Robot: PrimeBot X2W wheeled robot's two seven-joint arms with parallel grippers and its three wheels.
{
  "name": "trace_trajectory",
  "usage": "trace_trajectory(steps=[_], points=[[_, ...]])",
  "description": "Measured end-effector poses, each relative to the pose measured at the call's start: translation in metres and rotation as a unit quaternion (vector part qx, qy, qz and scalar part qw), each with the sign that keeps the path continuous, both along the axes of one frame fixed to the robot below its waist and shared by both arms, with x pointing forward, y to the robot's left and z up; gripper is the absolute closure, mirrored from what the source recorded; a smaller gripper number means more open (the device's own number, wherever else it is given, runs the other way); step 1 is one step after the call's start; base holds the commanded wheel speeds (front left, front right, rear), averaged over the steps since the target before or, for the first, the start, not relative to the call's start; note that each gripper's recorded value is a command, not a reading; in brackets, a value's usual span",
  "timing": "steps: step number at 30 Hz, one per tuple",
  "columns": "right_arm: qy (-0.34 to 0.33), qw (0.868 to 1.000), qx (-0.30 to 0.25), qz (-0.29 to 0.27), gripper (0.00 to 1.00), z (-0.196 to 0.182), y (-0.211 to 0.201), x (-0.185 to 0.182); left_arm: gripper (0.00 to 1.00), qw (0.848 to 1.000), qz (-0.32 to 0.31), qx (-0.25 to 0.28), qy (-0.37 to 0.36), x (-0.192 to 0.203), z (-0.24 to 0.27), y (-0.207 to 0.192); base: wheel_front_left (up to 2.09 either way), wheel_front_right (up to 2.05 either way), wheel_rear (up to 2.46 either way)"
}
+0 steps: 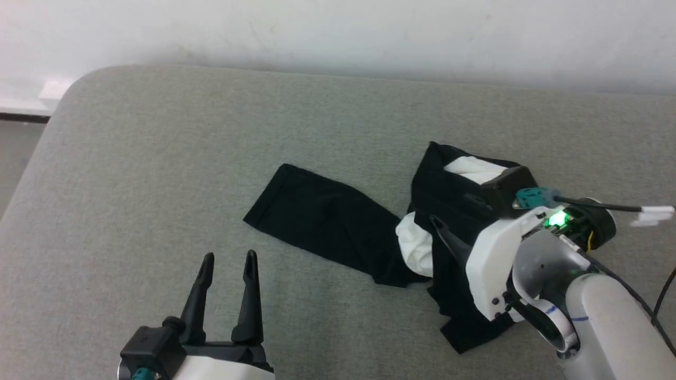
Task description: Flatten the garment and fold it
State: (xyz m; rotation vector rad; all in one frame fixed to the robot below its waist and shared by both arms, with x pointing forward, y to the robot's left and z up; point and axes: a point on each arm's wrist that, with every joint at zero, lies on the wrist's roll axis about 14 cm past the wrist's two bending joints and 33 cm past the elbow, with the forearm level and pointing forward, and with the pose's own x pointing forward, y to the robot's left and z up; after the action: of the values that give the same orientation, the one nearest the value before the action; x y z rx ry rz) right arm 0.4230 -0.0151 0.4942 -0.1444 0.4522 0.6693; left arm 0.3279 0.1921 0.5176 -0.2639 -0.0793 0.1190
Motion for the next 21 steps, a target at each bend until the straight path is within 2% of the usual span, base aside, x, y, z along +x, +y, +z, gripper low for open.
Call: trace_trajectory(steps=[7,8,9,10,17,20,21], points=[[0.045,0.998,-0.036,0.034,0.0,-0.03,0.017,-0.002,0.0,1.0,0.019,0.006,0.009,-0.008,-0.006,0.01,0.0,0.0,0.0],[0.048,0.998,-0.038,0.034,0.51,-0.032,0.018,-0.001,0.0,1.0,0.021,0.005,0.01,-0.008,-0.006,0.011,0.0,0.0,0.0],[0.047,0.998,-0.037,0.033,0.81,-0.033,0.019,0.0,0.0,1.0,0.024,0.005,0.012,-0.008,-0.007,0.012,0.0,0.0,0.0],[0.043,0.998,-0.034,0.031,1.0,-0.032,0.02,0.003,0.0,1.0,0.025,0.005,0.013,-0.008,-0.008,0.012,0.0,0.0,0.0],[-0.014,1.0,-0.012,0.008,1.0,-0.004,0.013,0.023,0.0,1.0,0.023,0.003,0.018,-0.005,-0.012,0.012,0.0,0.0,0.0],[-0.066,0.997,0.019,-0.026,1.0,0.03,-0.003,0.037,0.0,1.0,0.013,0.002,0.01,-0.001,-0.009,0.008,0.0,0.0,0.0],[-0.066,0.997,0.019,-0.026,1.0,0.03,-0.003,0.037,0.0,1.0,0.013,0.002,0.01,-0.001,-0.009,0.008,0.0,0.0,0.0]])
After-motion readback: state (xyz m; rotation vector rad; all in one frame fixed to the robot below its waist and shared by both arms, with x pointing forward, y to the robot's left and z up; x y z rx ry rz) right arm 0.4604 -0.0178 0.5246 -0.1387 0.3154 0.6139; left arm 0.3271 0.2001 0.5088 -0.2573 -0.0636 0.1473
